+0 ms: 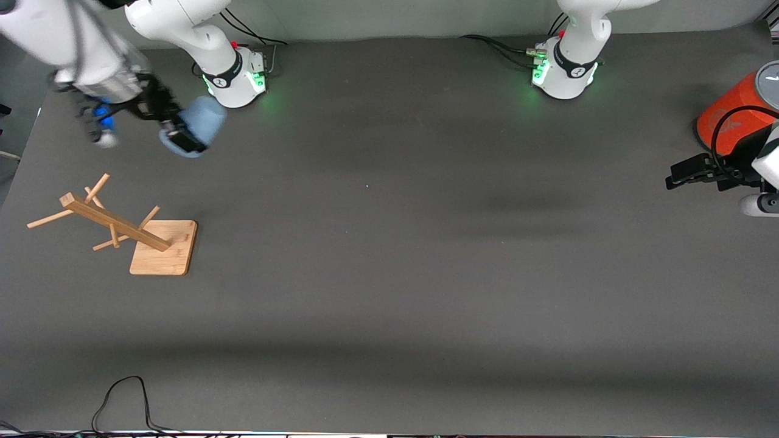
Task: Rotate and upright cup with both arms
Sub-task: 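Lift the blue cup off the stand and carry it to mid-table, then lower the cup onto the table on its side and open the right gripper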
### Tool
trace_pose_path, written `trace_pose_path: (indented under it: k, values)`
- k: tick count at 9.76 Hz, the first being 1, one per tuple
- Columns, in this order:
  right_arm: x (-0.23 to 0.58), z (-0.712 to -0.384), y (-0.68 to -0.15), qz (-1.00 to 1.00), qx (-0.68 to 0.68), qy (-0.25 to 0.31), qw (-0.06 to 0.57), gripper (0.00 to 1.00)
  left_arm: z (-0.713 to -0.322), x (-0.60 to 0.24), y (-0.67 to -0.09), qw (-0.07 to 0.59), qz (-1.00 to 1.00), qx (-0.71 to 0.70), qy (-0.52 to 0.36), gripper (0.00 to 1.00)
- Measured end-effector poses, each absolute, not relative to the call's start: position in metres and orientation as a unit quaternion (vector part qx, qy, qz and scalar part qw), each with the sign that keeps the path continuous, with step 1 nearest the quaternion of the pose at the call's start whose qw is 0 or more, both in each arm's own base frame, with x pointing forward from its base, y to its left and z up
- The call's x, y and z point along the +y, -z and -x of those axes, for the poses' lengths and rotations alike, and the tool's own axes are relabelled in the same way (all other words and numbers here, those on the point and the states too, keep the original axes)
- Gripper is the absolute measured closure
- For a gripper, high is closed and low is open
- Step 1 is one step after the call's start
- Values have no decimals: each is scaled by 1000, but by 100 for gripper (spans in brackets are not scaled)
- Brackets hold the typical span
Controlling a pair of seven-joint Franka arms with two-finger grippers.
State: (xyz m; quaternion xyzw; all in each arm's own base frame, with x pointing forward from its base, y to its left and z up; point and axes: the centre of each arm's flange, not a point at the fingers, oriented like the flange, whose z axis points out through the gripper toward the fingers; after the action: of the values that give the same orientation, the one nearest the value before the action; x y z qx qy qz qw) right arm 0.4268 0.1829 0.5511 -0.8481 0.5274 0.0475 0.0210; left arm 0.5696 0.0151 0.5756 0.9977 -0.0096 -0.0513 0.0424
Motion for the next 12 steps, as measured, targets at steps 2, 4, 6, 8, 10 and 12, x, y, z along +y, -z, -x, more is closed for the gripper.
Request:
trace_pose_path:
  k: [2,4,6,8,10,12]
  values:
    - [271,-422,-527,818,574,-38,7,19,-570,15,-575,42,-998,-10,52,0]
    - [354,-427,-491,792,610,-21,-16,19,-570,15,-575,42,-998,-10,52,0]
    - [429,-424,-439,771,636,1,-24,19,-570,14,-575,42,-998,-10,52,0]
    - [487,-408,-390,752,658,19,-25,19,-570,14,-573,43,-998,-10,53,0]
    - [535,-395,-347,743,667,37,-33,19,-572,14,-566,43,-997,-10,56,0]
    - [568,-390,-308,739,671,46,-22,19,-572,14,-565,43,-997,-10,57,0]
